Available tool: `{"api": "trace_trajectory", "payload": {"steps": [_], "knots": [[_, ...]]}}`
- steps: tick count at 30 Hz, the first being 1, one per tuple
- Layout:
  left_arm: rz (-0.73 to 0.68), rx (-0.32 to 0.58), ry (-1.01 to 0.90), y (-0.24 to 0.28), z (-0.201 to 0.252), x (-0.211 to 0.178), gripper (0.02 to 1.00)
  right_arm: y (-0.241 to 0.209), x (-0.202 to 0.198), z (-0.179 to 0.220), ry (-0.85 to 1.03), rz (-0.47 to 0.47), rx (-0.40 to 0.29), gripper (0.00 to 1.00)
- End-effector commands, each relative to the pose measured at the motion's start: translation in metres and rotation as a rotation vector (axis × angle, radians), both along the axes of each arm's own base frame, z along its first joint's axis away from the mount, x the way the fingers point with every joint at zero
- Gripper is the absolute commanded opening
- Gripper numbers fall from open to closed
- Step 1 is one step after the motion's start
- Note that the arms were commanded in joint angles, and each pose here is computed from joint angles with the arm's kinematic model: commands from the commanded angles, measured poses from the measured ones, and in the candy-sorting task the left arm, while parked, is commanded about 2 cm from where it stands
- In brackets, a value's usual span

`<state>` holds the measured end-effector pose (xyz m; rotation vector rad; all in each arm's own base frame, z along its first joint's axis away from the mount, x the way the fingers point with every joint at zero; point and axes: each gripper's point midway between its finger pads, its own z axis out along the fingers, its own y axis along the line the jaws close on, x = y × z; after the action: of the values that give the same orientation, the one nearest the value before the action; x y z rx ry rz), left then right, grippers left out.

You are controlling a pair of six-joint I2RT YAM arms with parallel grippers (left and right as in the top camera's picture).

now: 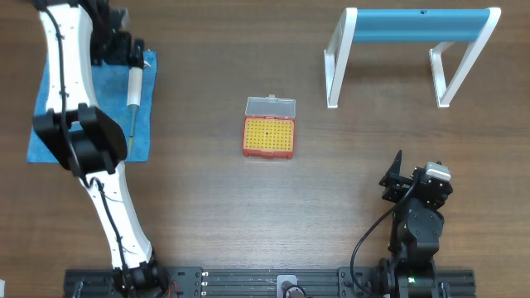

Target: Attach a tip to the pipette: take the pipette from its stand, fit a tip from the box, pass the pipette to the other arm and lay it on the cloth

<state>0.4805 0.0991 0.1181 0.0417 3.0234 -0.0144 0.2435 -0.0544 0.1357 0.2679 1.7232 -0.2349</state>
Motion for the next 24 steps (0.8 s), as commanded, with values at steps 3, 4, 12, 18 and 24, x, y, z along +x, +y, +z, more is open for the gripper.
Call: {"api": "trace_trajectory", "payload": {"steps": [3, 4, 12, 18, 24], "knots": [[-0.102, 0.111, -0.539, -0.056, 0.243, -0.051, 0.998, 0.0, 0.0, -0.003, 0.007, -0.006, 0.012, 0.812], [-0.101, 0.122, -0.608, -0.058, 0.269, -0.066, 0.998, 0.0, 0.0, -0.003, 0.006, -0.006, 0.012, 0.812], [-0.117, 0.155, -1.096, -0.082, 0.368, -0.218, 0.669, 0.0, 0.0, -0.003, 0.006, -0.006, 0.012, 0.812], [-0.053, 0.249, -1.264, -0.078, 0.323, -0.312, 0.998, 0.0, 0.0, -0.003, 0.006, -0.006, 0.012, 0.812], [0.118, 0.118, -1.095, -0.074, 0.243, -0.315, 0.996, 0.0, 0.0, -0.003, 0.007, -0.006, 0.012, 0.812]]}}
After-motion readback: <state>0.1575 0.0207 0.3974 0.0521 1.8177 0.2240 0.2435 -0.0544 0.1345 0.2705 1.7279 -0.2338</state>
